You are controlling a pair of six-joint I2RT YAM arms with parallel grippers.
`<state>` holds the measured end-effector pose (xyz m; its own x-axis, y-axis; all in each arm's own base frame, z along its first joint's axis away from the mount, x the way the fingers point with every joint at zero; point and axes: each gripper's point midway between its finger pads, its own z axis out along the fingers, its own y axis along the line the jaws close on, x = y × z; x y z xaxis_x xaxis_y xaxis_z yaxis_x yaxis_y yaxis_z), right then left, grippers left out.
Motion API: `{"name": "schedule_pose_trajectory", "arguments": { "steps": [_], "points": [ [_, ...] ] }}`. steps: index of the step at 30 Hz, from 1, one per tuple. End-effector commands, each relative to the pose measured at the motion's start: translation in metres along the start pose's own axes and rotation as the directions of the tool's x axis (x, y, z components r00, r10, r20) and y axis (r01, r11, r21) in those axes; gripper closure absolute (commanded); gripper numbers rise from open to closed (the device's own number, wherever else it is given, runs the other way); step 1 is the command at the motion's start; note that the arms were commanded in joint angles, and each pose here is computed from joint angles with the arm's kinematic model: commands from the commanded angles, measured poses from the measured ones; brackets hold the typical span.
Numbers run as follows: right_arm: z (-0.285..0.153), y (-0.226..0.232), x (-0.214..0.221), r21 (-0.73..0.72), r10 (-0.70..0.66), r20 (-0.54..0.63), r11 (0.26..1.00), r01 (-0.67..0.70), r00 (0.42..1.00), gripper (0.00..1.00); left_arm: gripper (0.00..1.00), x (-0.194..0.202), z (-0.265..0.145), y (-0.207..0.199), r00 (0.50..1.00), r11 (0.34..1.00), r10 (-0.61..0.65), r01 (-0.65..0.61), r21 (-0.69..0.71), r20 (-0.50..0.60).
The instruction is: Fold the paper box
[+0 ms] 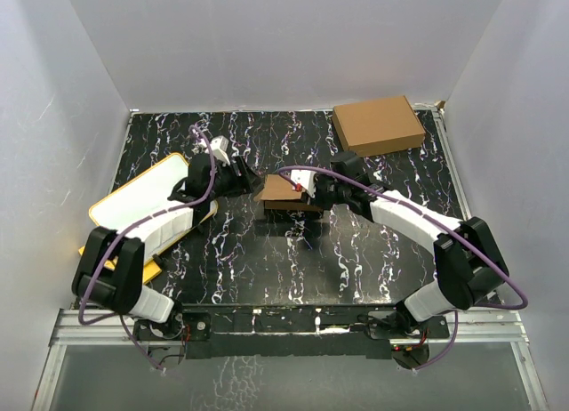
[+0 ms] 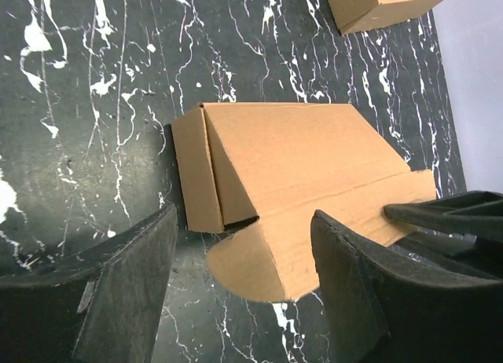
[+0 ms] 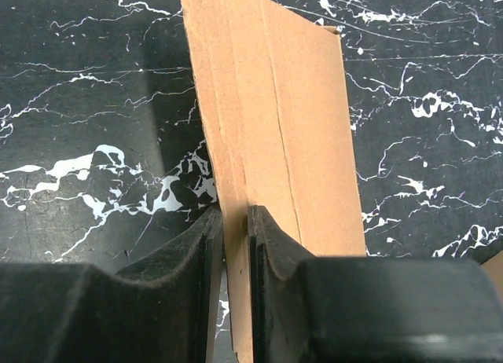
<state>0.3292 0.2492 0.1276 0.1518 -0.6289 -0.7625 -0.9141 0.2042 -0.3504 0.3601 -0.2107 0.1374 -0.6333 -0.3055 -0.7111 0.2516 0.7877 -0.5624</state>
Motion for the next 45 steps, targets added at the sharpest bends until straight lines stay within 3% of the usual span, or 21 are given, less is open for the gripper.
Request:
{"name": "schedule_pose_trajectory", "arguments": {
  "steps": [1,6,17,24,26,27,28,34,40,45],
  "points": [
    [0.001,0.006,0.002,-0.037,0.049,-0.013,0.998,-0.050,0.999,0.77,0.34,-0.001,0.012,-0.020,0.995,0.991,-0.073,0.080,0.109,-0.068],
    [0.000,0.008,0.000,-0.050,0.052,-0.007,0.997,-0.052,0.999,0.72,0.34,0.008,0.027,-0.021,0.986,0.984,-0.104,0.121,0.130,-0.127],
    [-0.035,0.001,-0.032,-0.102,0.103,0.124,0.991,-0.090,0.987,0.40,0.37,0.022,0.035,-0.018,0.973,0.977,-0.146,0.170,0.128,-0.182],
    [-0.084,-0.026,-0.038,-0.120,0.253,0.265,0.966,-0.229,0.930,0.38,0.37,0.023,0.037,-0.018,0.970,0.977,-0.148,0.174,0.126,-0.193],
    [-0.095,-0.044,-0.028,-0.082,0.346,0.292,0.938,-0.337,0.892,0.38,0.37,0.022,0.036,-0.019,0.971,0.977,-0.147,0.173,0.129,-0.189],
    [-0.106,-0.070,-0.005,-0.008,0.499,0.320,0.851,-0.525,0.805,0.43,0.36,0.019,0.034,-0.021,0.972,0.976,-0.144,0.170,0.134,-0.183],
    [-0.109,-0.079,0.006,0.016,0.557,0.331,0.804,-0.595,0.762,0.48,0.36,0.018,0.033,-0.022,0.973,0.976,-0.143,0.169,0.137,-0.179],
    [-0.107,-0.099,0.071,0.041,0.799,0.319,0.526,-0.850,0.510,0.79,0.33,0.008,0.027,-0.023,0.980,0.977,-0.144,0.164,0.137,-0.140],
    [-0.081,-0.092,0.098,-0.035,0.894,0.239,0.397,-0.917,0.378,0.84,0.27,-0.001,0.023,-0.021,0.983,0.977,-0.153,0.166,0.134,-0.105],
    [-0.056,-0.085,0.111,-0.092,0.937,0.162,0.328,-0.940,0.311,0.86,0.26,-0.003,0.027,-0.018,0.981,0.976,-0.163,0.176,0.128,-0.110]
  ]
}}
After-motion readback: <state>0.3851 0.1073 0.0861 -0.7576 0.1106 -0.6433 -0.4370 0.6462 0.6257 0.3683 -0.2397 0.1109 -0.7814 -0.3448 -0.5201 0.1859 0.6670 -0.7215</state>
